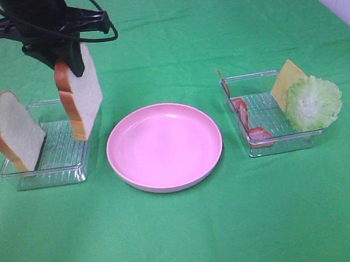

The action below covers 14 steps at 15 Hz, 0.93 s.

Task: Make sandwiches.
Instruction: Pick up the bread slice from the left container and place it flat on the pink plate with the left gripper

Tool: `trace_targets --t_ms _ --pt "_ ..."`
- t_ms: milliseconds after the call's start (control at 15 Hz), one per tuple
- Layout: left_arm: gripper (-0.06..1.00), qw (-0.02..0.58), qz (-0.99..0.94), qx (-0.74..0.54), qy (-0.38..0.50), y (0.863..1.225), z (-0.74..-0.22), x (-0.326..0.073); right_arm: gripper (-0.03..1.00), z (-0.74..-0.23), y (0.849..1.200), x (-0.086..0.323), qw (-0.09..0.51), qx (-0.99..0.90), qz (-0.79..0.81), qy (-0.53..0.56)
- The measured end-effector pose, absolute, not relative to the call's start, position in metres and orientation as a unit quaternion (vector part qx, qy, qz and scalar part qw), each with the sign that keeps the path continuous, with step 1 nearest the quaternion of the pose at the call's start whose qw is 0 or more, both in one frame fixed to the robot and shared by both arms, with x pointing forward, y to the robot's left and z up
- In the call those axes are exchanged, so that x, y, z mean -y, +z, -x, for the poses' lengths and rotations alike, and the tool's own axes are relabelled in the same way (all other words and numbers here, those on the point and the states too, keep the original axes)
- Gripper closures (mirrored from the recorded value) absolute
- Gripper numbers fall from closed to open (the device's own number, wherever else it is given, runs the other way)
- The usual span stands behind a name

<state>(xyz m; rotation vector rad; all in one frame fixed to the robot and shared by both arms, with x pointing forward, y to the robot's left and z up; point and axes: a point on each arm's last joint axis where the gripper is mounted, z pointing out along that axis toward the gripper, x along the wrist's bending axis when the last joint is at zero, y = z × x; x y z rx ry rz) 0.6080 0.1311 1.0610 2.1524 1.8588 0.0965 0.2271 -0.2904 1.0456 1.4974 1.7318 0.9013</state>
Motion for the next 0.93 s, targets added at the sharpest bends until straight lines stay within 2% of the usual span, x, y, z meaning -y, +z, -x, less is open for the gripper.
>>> trace_targets --t_ms 333,533,733,933 --pt "0.74 0.267 -0.781 -0.562 -0.054 1.05 -0.617 -0.099 0.21 -0.227 1.046 0.29 0.334 -0.663 -0.574 0.345" --pt "0.74 0.272 -0.771 -0.563 -0.119 1.001 -0.632 -0.081 0.21 -0.227 1.046 0.29 0.334 -0.663 -0.574 0.345" --pt "0.74 0.314 -0.753 -0.556 -0.157 0.976 -0.642 -0.068 0.21 -0.227 1.046 0.29 0.334 -0.663 -0.574 0.345" --pt "0.74 0.326 -0.736 -0.563 -0.186 0.959 -0.646 -0.061 0.21 -0.227 1.046 0.29 0.334 -0.663 -0.574 0.345"
